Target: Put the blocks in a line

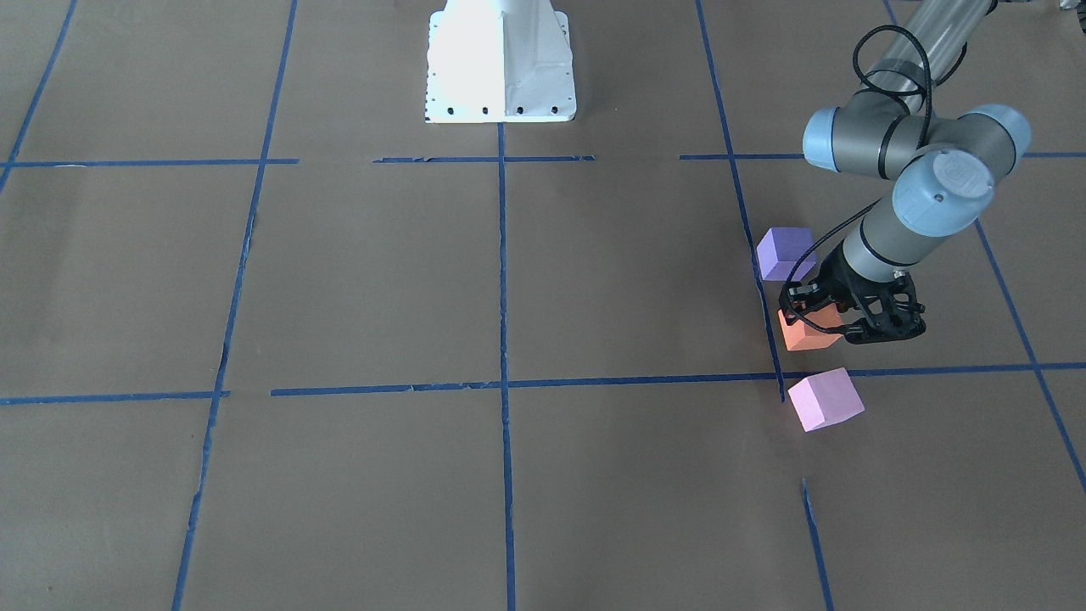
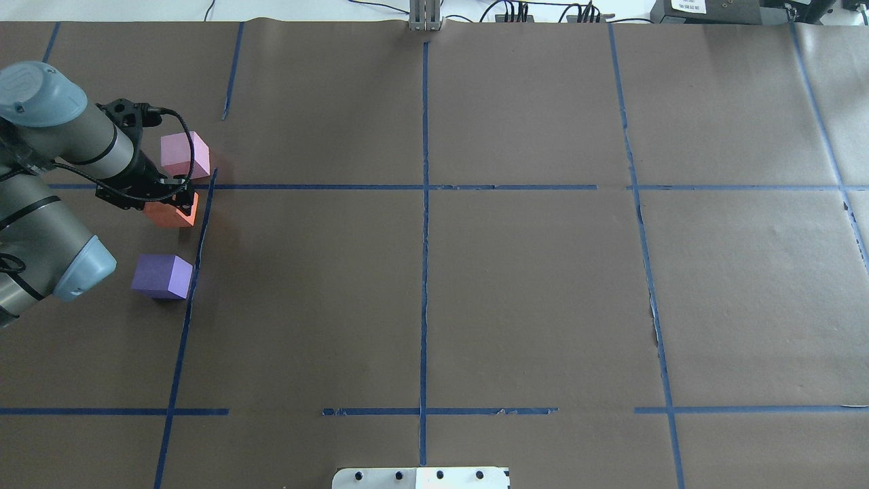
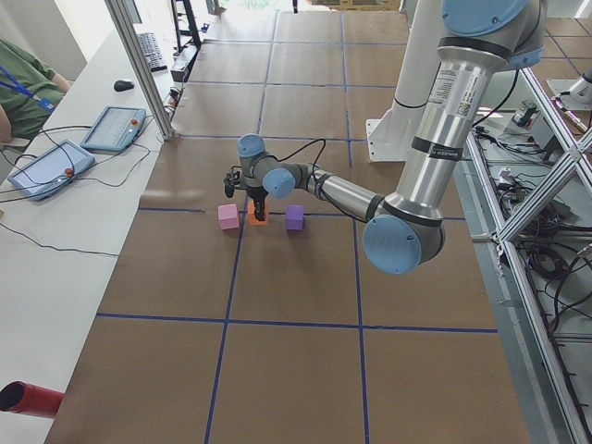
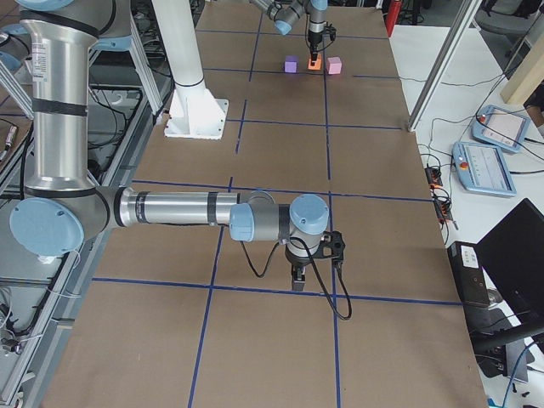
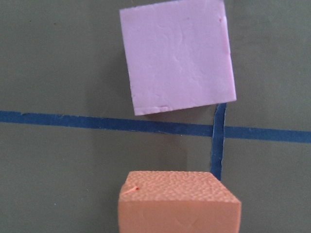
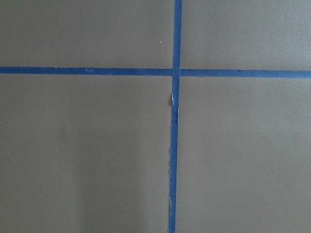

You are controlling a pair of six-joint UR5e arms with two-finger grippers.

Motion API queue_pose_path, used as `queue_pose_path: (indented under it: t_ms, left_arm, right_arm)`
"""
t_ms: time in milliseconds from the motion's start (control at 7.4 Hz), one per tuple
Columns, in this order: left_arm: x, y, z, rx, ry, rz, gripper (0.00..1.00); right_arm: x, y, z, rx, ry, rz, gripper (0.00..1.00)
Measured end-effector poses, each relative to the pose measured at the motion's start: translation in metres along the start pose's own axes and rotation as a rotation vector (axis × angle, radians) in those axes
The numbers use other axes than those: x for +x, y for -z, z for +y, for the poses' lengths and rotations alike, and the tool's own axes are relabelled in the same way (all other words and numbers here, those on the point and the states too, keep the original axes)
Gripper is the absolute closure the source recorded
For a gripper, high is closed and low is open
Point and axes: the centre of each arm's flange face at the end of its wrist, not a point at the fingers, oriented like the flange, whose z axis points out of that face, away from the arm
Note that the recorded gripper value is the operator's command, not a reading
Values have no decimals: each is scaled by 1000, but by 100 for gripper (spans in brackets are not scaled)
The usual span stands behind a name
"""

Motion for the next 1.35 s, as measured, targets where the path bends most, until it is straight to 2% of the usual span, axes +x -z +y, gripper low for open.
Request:
queue_pose_path:
  t_ms: [135, 270, 946, 1081, 1351]
  left_arm:
    - [1, -1, 1, -11, -2, 8, 23]
    - [2, -1, 2, -20, -5, 14, 0]
    - [4, 0, 3, -21, -18, 24, 0]
    - [8, 7, 4, -12, -27, 32, 0]
    - [21, 45, 17, 26, -75, 69, 0]
  right_arm:
    - [0, 0, 0, 0, 0, 0, 0]
    - [0, 0, 0, 0, 0, 0, 0]
    - [0, 0, 0, 1, -1, 0, 0]
    - [0, 0, 0, 1, -1, 0, 0]
    - [0, 0, 0, 1, 0, 0, 0]
